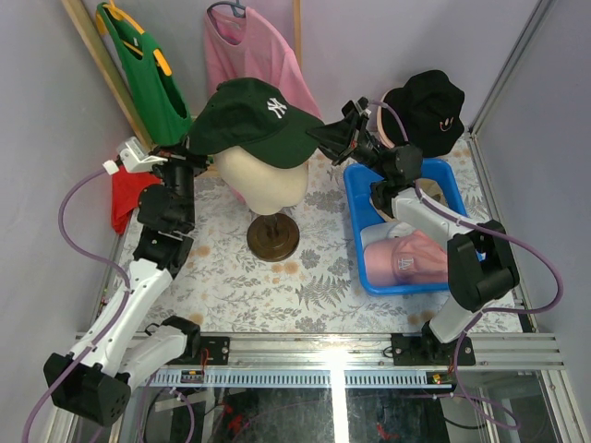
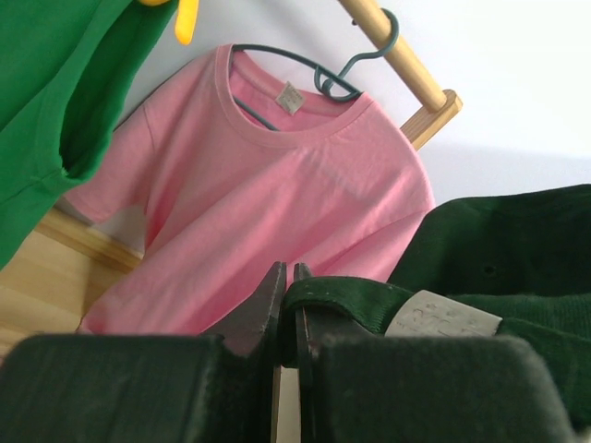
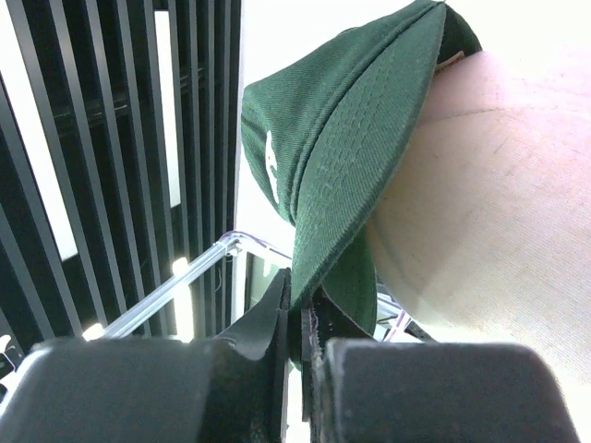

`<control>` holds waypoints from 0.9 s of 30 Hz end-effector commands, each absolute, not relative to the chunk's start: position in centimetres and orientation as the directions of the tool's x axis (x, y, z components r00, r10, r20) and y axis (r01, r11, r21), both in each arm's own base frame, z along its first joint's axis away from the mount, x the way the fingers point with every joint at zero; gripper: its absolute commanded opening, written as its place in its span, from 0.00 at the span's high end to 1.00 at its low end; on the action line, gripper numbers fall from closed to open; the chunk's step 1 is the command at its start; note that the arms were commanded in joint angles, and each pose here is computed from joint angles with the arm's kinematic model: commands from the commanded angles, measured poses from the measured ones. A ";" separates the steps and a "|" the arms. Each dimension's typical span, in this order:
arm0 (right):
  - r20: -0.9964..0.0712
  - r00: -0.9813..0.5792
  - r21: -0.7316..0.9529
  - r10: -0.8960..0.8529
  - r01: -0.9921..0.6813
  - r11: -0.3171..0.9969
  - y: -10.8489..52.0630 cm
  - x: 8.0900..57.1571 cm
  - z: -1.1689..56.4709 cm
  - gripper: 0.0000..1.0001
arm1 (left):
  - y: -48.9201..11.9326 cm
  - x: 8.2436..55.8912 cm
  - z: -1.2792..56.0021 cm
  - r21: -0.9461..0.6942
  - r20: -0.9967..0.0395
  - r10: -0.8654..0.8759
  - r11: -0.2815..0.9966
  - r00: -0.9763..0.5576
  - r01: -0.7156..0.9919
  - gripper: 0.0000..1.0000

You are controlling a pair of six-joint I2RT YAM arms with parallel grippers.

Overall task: Stack the hats
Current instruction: Place the hat on the hat stand.

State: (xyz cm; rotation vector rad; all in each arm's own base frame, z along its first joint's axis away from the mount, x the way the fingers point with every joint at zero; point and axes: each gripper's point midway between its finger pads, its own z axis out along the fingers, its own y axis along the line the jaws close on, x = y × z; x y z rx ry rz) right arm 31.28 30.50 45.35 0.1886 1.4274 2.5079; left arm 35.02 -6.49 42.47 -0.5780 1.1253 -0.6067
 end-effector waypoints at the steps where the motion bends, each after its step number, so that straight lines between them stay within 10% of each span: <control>1: 0.055 -0.962 0.789 0.269 -0.123 -0.602 27.5 31.1 47.9 0.99 | -4.6 34.1 41.8 -0.745 -0.589 -0.720 0.660 0.367 0.099 1.00; 27: 0.157 -0.954 0.769 0.255 -0.044 -0.638 25.6 31.1 44.3 0.90 | -6.1 34.1 35.3 -0.834 -0.525 -0.812 0.551 0.255 0.037 0.98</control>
